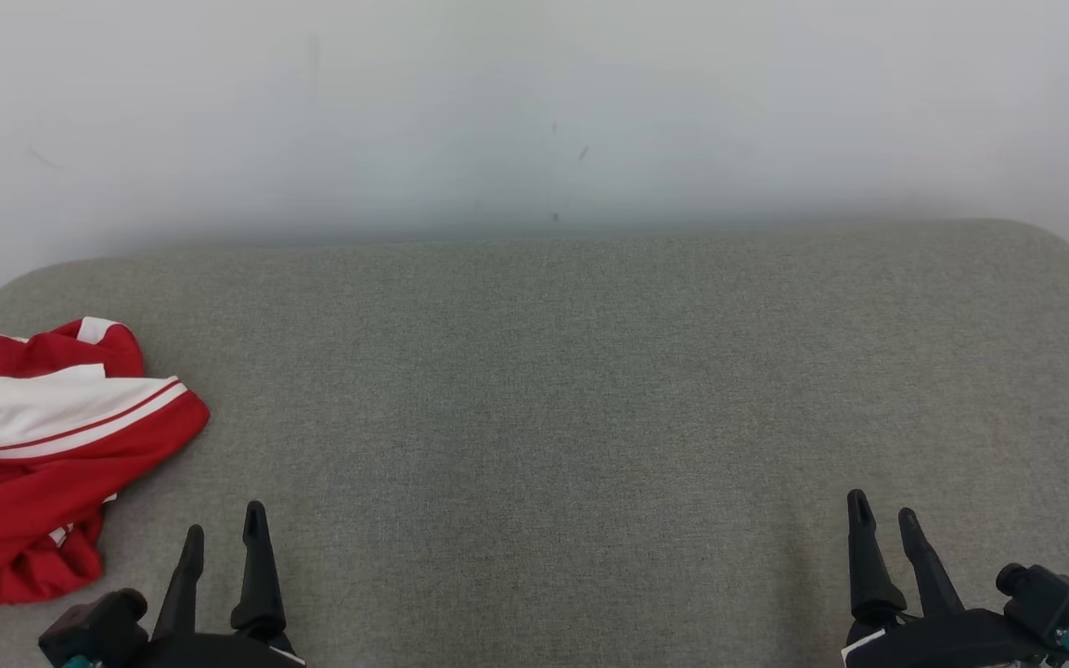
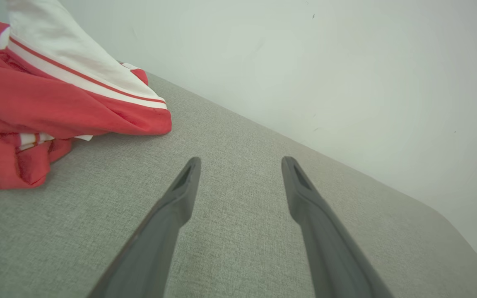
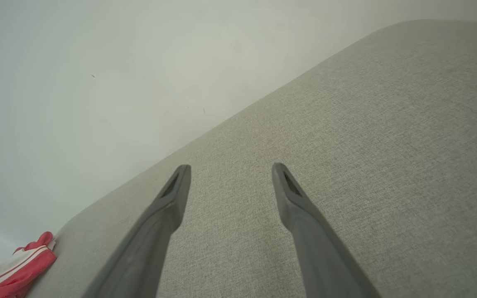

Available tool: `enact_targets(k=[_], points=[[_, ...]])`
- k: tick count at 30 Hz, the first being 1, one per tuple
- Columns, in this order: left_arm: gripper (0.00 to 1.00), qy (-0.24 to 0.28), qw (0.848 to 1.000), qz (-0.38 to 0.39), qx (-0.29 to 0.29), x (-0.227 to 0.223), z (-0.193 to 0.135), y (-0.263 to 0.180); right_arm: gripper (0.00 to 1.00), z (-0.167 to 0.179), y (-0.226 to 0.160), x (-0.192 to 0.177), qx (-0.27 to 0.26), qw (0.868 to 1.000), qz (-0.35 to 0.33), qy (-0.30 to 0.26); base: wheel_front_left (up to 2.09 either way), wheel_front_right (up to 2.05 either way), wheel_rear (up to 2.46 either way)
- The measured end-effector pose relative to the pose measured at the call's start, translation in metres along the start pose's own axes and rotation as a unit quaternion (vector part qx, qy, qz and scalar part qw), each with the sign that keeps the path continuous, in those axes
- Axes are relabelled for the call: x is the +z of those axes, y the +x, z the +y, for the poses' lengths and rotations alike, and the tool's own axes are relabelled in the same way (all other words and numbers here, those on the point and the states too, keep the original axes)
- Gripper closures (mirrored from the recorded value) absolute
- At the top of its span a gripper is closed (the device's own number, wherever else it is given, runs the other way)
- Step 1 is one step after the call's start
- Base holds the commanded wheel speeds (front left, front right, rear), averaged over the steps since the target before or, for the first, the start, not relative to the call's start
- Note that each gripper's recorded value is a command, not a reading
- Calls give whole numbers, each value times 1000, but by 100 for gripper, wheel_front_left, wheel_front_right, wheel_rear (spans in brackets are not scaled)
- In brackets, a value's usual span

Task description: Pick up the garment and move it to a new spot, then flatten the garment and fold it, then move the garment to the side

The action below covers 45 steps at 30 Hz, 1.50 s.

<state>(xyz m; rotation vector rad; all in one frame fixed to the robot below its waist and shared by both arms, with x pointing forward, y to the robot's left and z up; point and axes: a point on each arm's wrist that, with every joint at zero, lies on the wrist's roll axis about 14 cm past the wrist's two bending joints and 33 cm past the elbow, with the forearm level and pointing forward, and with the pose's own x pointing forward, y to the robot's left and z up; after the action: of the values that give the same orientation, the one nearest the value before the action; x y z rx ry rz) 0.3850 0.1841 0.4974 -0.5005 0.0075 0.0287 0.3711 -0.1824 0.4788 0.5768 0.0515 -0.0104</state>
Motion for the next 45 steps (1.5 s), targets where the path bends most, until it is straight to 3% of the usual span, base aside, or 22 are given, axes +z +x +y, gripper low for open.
enact_targets(k=[17,45], points=[[0,84,996,-7,-13,-2,-3,-2,0,9,0,-3,21,996,1,-86,0,0,0],[0,162,987,-8,-21,-8,1,-8,0,22,-3,-9,55,979,2,-195,0,0,0]])
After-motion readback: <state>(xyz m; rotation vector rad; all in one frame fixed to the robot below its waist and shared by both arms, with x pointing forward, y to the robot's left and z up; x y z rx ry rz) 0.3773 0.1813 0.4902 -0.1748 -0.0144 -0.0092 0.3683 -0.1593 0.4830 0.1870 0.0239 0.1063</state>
